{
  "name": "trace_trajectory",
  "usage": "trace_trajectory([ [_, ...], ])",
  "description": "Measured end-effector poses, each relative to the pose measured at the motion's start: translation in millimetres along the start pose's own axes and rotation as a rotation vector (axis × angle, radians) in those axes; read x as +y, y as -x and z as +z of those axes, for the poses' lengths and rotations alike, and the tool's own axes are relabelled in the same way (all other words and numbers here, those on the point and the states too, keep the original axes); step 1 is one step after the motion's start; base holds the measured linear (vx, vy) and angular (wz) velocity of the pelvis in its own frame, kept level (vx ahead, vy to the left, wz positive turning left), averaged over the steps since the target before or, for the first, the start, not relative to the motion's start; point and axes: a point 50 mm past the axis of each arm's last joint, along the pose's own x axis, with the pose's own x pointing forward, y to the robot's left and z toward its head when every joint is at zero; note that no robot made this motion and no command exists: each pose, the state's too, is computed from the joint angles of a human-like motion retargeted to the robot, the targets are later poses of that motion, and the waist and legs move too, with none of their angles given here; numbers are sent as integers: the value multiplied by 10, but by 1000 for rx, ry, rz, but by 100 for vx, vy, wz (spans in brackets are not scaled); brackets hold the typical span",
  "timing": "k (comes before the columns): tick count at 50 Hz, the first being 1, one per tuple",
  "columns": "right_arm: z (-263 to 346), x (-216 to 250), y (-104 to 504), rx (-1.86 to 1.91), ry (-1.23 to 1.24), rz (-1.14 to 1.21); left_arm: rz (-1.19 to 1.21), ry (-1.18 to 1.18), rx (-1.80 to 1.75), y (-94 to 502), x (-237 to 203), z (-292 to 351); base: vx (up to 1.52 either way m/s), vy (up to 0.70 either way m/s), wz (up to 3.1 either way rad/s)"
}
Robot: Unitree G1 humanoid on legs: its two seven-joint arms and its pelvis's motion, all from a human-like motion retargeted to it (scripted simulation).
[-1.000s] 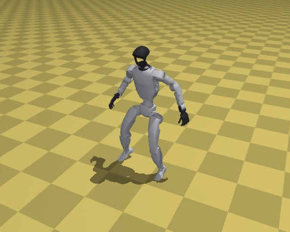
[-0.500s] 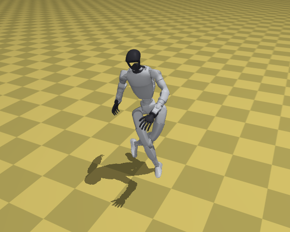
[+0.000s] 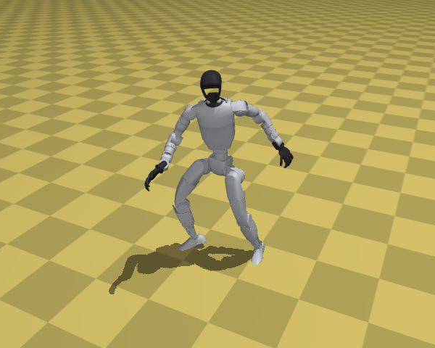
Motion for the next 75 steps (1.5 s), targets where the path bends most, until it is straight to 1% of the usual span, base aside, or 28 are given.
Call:
trace_trajectory([
  [3, 215, 276, -126, -20, 85, 82, -50, -17, 51, -49, -20, -70, -38, 107, -183],
  [6, 370, 402, -204, -36, 114, 150, -22, -105, -3, -269, 186, 321, -52, 91, -25],
  [9, 284, 399, -189, 3, 88, 195, 75, -200, -136, -427, 636, 1018, -42, 86, 100],
  [12, 36, 336, -100, 79, 28, 192, 287, -248, -327, -325, 1229, 1764, -20, 87, 162],
  [14, -169, 229, -2, 125, -7, 145, 459, -250, -475, -119, 1571, 2197, -1, 89, 214],
  [16, -412, 67, 159, 170, -34, 88, 597, -212, -623, 117, 1771, 2525, 12, 94, 222],
  [20, -1005, -437, 702, 310, -66, -12, 697, -71, -860, 476, 1845, 2909, 22, 109, 182],
  [24, -1628, -859, 1497, 579, -75, -47, 713, -13, -982, 688, 1832, 3011, 47, 92, 220],
  [26, -1753, -905, 1610, 653, -65, -47, 747, 48, -994, 736, 1885, 2971, 59, 75, -20],
  [28, -1790, -867, 1571, 675, -27, -33, 762, 103, -966, 702, 1867, 2863, 35, 84, -125],
  [30, -1761, -778, 1432, 660, 34, -20, 746, 112, -905, 584, 1741, 2719, 27, 85, -164],
  [32, -1646, -581, 1164, 610, 78, -15, 722, 75, -820, 422, 1593, 2559, 20, 82, -145],
  [35, -1298, -121, 680, 493, 123, 16, 666, 20, -657, 127, 1308, 2269, 11, 78, -125],
  [38, -717, 303, 282, 280, 168, 45, 566, 83, -486, -124, 943, 1927, 4, 79, -96],
  [40, -310, 479, 144, 110, 166, 60, 496, 145, -390, -216, 708, 1698, 4, 88, -89],
  [43, 40, 535, 134, -60, 128, 117, 398, 175, -291, -239, 383, 1328, 3, 102, -96],
  [47, 166, 530, 146, -105, 86, 204, 231, 202, -115, -152, -26, 671, -5, 111, -89],
  [50, 209, 534, 87, -100, 116, 228, 94, 274, 38, -44, -280, 215, -21, 118, -65],
  [52, 238, 530, 12, -99, 192, 227, 54, 283, 100, 8, -310, 4, -32, 114, -53],
  [54, 269, 470, -84, -98, 285, 200, 99, 247, 99, -41, -166, 6, -39, 102, -5],
  [57, 193, 301, -167, -63, 387, 163, 226, 165, -3, -220, 293, 357, -41, 95, 47],
  [60, -29, 109, -178, 43, 393, 173, 332, 69, -186, -327, 992, 1035, -38, 93, 123],
  [64, -461, -70, -54, 219, 389, 237, 590, -105, -497, 24, 1940, 2007, -10, 89, 243],
  [66, -667, -190, 46, 292, 376, 222, 756, -152, -659, 355, 2269, 2439, 19, 92, 288],
  [68, -923, -388, 213, 374, 334, 168, 871, -173, -816, 667, 2414, 2826, 39, 94, 303],
  [70, -1278, -676, 522, 495, 276, 92, 907, -175, -956, 916, 2403, 3193, 54, 92, 253],
  [73, -1828, -1140, 1266, 732, 173, -29, 866, -134, -1136, 1261, 2273, 3716, 56, 88, 83],
  [75, -2133, -1299, 1887, 912, 77, -109, 834, -86, -1252, 1482, 2160, 3925, 67, 74, 125],
])
